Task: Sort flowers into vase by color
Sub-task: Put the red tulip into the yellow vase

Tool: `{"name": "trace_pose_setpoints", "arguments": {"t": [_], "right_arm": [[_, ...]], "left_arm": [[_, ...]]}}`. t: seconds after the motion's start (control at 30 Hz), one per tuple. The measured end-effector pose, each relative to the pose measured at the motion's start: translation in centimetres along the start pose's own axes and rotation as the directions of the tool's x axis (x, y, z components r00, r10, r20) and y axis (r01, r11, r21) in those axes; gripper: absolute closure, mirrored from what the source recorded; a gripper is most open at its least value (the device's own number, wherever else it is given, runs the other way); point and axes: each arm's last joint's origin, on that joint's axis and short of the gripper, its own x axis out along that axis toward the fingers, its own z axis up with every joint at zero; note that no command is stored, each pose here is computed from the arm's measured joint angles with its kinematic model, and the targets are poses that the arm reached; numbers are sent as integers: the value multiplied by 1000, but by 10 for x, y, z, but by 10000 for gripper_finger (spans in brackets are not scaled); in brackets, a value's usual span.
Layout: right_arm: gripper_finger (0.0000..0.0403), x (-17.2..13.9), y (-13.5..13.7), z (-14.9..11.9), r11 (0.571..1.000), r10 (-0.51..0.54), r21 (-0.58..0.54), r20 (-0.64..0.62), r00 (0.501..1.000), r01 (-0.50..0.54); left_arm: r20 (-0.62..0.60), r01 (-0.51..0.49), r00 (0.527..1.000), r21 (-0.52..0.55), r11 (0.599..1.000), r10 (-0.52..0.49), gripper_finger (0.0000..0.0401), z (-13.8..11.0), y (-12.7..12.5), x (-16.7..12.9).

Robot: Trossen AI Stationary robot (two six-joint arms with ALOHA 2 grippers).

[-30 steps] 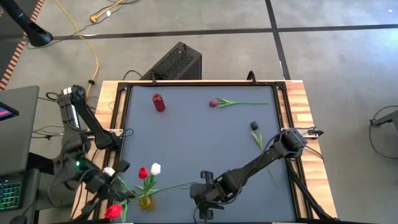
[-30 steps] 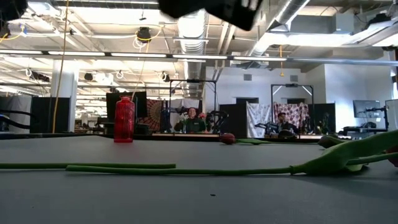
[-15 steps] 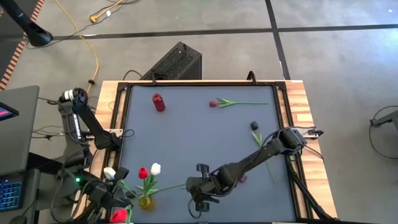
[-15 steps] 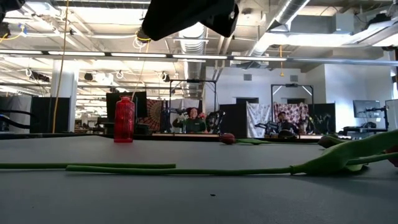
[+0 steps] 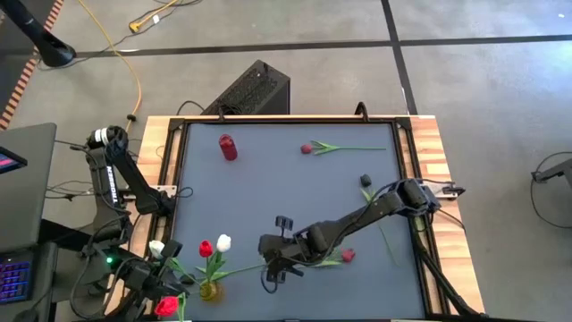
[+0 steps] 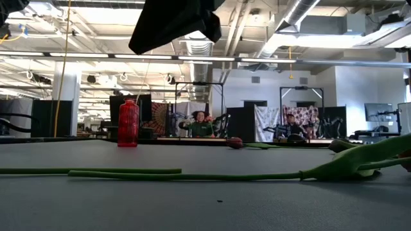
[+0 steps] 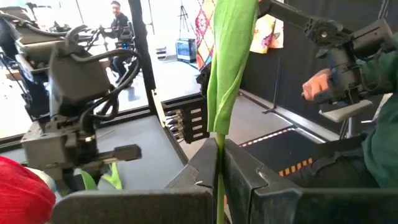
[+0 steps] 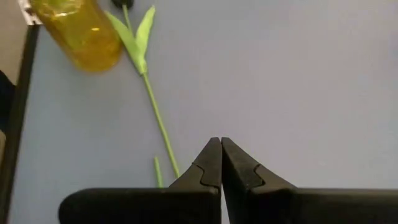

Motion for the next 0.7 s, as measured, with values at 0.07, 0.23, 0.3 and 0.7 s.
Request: {"name": "trace_pose_setpoints", "arguments": {"t": [0.07, 0.23, 0.3, 0.7], "right_arm": [[375, 1, -4, 1, 1000, -6, -12, -1, 1000, 6], [375, 5, -14, 6, 1000, -23, -1, -4, 1000, 23], [375, 7, -17, 7, 1000, -28, 5, -5, 1000, 28], [375, 7, -21, 9, 1000, -16, -2, -12, 1000, 16]], "left_arm": [[0, 0, 1000, -1, 1000, 0, 401, 0, 0, 0], [-4, -1, 1000, -9, 1000, 0, 401, -1, -1, 1], [-14, -3, 1000, 2, 1000, 3, 401, -5, -4, 4], [-49, -43, 998, 55, 998, 46, 401, -18, -14, 11]]}}
